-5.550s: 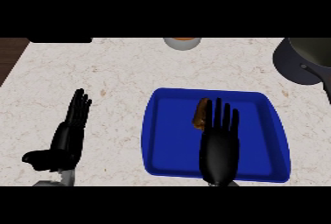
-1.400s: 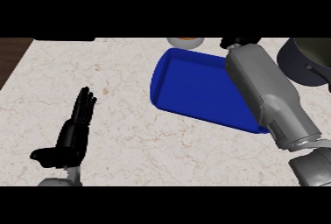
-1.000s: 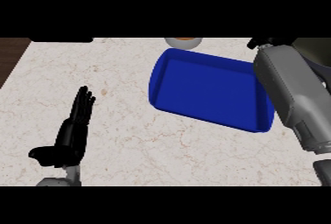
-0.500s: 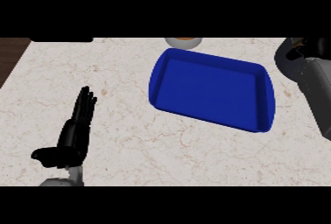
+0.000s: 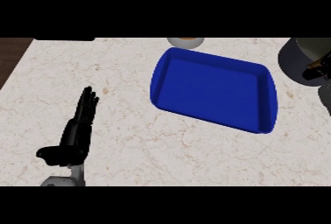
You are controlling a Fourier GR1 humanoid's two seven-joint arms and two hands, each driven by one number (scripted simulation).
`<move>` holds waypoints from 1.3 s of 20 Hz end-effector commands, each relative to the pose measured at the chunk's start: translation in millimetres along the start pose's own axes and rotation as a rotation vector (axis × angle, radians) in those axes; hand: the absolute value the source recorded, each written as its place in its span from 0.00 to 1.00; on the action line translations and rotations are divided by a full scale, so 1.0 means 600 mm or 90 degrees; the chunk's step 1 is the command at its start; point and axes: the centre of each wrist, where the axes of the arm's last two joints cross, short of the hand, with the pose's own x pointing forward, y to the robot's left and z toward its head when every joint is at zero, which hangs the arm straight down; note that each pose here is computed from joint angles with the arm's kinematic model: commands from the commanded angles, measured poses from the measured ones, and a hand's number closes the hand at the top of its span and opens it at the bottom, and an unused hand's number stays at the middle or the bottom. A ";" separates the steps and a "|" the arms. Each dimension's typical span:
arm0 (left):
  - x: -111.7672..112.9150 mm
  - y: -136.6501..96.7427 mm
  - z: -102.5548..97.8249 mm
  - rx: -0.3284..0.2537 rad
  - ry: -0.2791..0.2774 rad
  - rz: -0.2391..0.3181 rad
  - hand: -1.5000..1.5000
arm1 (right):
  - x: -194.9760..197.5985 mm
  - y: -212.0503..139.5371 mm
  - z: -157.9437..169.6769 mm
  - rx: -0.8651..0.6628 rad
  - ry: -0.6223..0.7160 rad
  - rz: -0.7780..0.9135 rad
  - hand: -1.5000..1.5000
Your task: Pick the sweet potato from the tray and place it in the pot
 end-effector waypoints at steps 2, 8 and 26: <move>0.008 0.004 0.005 -0.008 0.002 -0.006 0.50 | -0.059 0.011 -0.016 0.072 0.073 -0.037 1.00; 0.013 -0.024 0.016 -0.008 -0.007 0.007 0.50 | -0.111 0.032 -0.016 0.159 0.121 -0.044 0.00; 0.009 -0.019 0.006 0.010 -0.003 0.004 0.50 | -0.210 -0.006 -0.042 -0.125 0.102 -0.568 0.00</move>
